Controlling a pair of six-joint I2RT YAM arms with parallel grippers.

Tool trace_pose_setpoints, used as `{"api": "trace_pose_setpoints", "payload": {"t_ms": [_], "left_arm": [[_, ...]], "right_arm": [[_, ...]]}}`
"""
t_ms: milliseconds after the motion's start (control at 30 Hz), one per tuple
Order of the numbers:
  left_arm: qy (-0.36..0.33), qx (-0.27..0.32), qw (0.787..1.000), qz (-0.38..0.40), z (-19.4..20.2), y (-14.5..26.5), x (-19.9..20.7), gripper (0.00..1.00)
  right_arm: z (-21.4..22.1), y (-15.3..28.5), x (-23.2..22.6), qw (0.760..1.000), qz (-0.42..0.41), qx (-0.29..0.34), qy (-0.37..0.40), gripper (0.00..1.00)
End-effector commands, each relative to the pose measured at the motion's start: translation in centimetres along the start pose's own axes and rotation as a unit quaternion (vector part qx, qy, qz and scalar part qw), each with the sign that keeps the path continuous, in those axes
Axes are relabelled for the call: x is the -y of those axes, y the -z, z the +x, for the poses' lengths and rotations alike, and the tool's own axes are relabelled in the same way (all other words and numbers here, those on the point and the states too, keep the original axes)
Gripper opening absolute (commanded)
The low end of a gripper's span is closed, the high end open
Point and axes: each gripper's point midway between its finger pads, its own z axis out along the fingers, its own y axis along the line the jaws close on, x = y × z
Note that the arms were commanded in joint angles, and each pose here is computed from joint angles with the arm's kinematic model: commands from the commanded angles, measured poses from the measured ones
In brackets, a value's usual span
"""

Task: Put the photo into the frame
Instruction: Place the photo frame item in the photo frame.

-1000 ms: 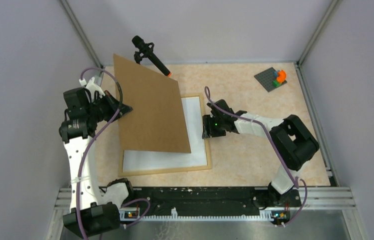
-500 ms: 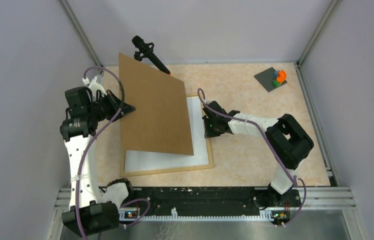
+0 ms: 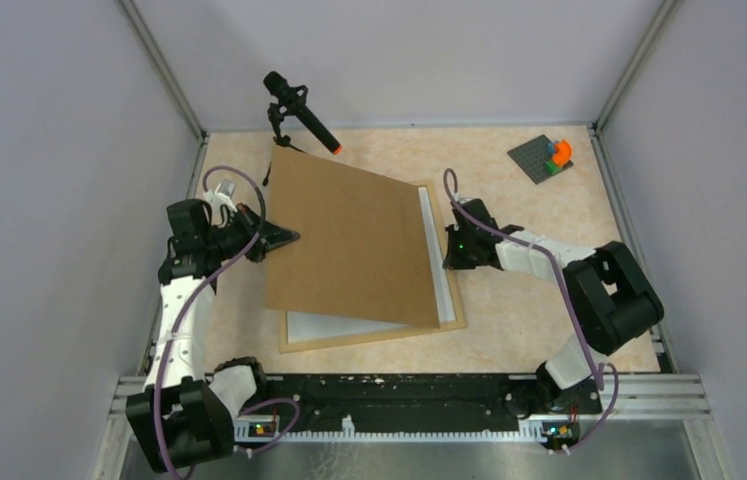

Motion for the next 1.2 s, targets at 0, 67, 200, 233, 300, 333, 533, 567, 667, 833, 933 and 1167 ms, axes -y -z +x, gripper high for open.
{"api": "trace_pose_setpoints", "payload": {"t_ms": [0, 67, 200, 233, 300, 333, 533, 567, 667, 833, 933, 1167], "left_arm": [[-0.039, 0.012, 0.997, 0.066, -0.6, -0.4, 2.6, 0.0], [-0.037, 0.013, 0.997, 0.072, -0.2, -1.1, 1.8, 0.0], [-0.017, -0.001, 0.996, 0.082, 0.5, -2.3, -0.1, 0.0], [-0.019, -0.002, 0.997, 0.08, 0.5, -2.4, -0.5, 0.0], [-0.027, -0.003, 0.997, 0.078, 0.4, -2.7, -0.8, 0.0], [-0.026, -0.004, 0.997, 0.077, 0.3, -2.8, -0.9, 0.0], [-0.025, -0.004, 0.998, 0.065, 0.0, -3.5, -2.4, 0.0], [-0.027, -0.001, 0.998, 0.065, -0.1, -3.6, -2.6, 0.0], [-0.029, -0.001, 0.997, 0.069, 0.0, -4.2, -3.3, 0.0], [-0.026, -0.024, 0.996, 0.081, 0.9, -5.5, -4.1, 0.0], [-0.032, -0.032, 0.996, 0.081, 1.2, -6.0, -4.5, 0.0], [-0.073, -0.011, 0.996, 0.055, 0.8, -6.3, -5.7, 0.0]], "right_arm": [[2.0, 0.5, 2.7, 0.999, 0.031, -0.013, -0.034, 0.0], [2.1, 0.4, 2.3, 0.999, 0.016, -0.01, -0.044, 0.0], [2.2, 0.1, 1.5, 0.999, -0.005, -0.02, -0.047, 0.0], [2.2, 0.1, 1.4, 0.999, -0.006, -0.021, -0.046, 0.0], [2.2, 0.1, 1.3, 0.999, -0.009, -0.021, -0.043, 0.0], [2.2, 0.1, 1.3, 0.999, -0.009, -0.021, -0.043, 0.0], [2.3, 0.0, 1.2, 0.999, -0.015, -0.022, -0.042, 0.0], [2.3, 0.0, 1.1, 0.999, -0.016, -0.022, -0.042, 0.0], [2.3, -0.1, 1.1, 0.999, -0.018, -0.023, -0.04, 0.0], [2.3, -0.1, 0.9, 0.999, -0.021, -0.023, -0.039, 0.0], [2.1, 0.0, 0.8, 0.999, -0.025, -0.022, -0.038, 0.0], [2.2, 0.0, 0.5, 0.999, -0.032, -0.021, -0.038, 0.0]]}}
